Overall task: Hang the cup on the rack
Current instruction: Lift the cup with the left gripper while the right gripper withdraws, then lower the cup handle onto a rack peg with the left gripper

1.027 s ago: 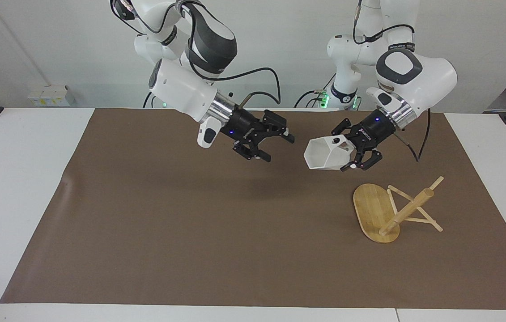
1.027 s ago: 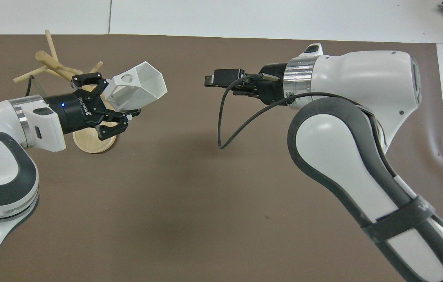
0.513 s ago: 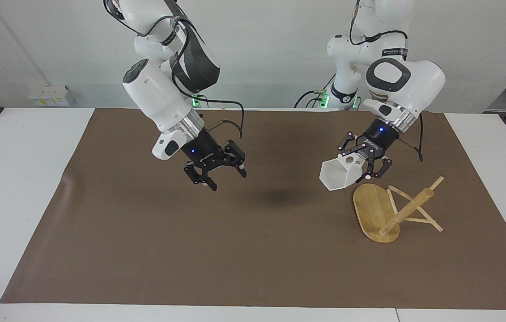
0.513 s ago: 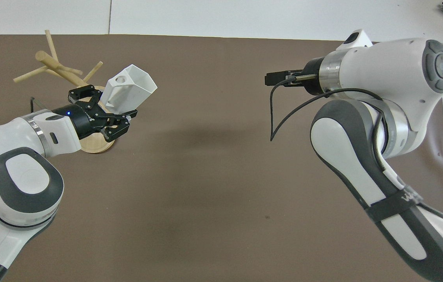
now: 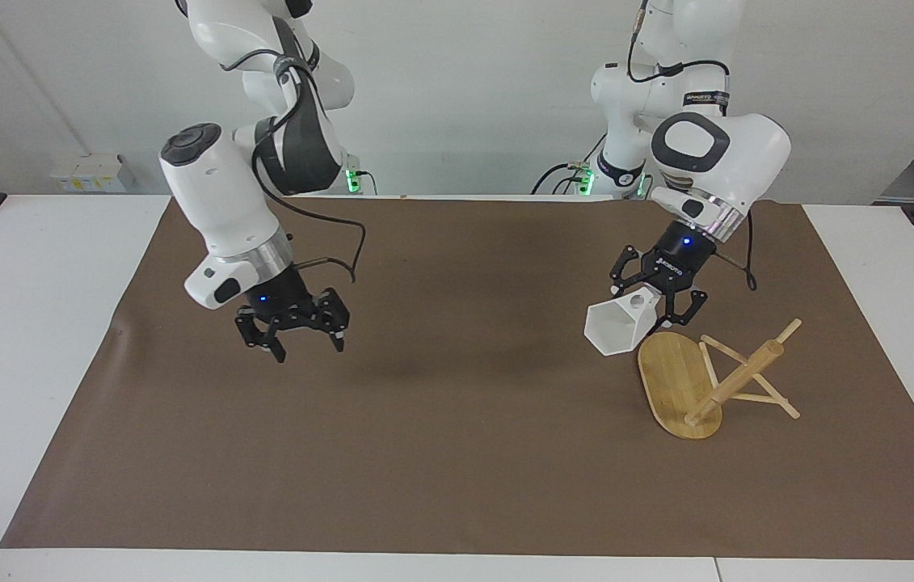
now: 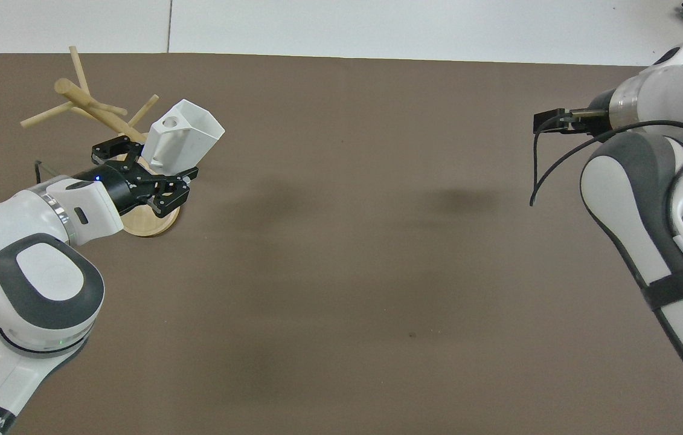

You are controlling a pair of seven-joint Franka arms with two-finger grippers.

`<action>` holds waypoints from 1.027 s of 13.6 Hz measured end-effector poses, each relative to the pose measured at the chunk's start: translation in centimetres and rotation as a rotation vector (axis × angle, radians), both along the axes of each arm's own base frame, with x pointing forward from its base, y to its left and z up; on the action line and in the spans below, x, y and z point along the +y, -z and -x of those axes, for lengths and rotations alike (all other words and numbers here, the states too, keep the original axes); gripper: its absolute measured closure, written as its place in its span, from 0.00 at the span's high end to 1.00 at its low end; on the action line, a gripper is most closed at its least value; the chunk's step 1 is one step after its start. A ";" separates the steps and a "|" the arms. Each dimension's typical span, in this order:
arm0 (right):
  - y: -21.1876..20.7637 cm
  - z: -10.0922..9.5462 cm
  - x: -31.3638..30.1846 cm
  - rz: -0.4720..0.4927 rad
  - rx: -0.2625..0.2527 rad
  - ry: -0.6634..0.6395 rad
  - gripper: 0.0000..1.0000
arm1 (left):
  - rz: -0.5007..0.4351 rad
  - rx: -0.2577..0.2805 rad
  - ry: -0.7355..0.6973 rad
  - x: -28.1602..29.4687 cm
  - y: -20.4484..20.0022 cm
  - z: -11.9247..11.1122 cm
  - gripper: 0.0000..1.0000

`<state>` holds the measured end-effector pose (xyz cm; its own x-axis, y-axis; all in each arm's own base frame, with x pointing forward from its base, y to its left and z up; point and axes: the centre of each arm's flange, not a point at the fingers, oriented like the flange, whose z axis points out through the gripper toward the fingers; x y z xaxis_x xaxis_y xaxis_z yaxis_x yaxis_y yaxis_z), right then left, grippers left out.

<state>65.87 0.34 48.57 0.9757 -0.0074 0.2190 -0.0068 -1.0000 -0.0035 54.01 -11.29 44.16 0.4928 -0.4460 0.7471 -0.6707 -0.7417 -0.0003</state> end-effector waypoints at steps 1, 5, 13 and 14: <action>0.0 0.3 -0.5 0.030 0.019 -0.004 1.00 | -0.003 0.000 -0.007 0.2 0.1 -0.1 0.74; -2.0 2.3 -2.1 0.057 0.102 0.022 1.00 | -0.014 -0.009 -0.037 0.9 0.3 -0.3 0.74; -9.0 7.1 -5.2 0.043 0.135 0.093 1.00 | 0.043 0.049 -0.181 2.6 1.0 -0.8 0.74; -9.4 7.7 -5.8 0.037 0.144 0.105 1.00 | 0.048 0.053 -0.199 2.9 1.1 -0.9 0.74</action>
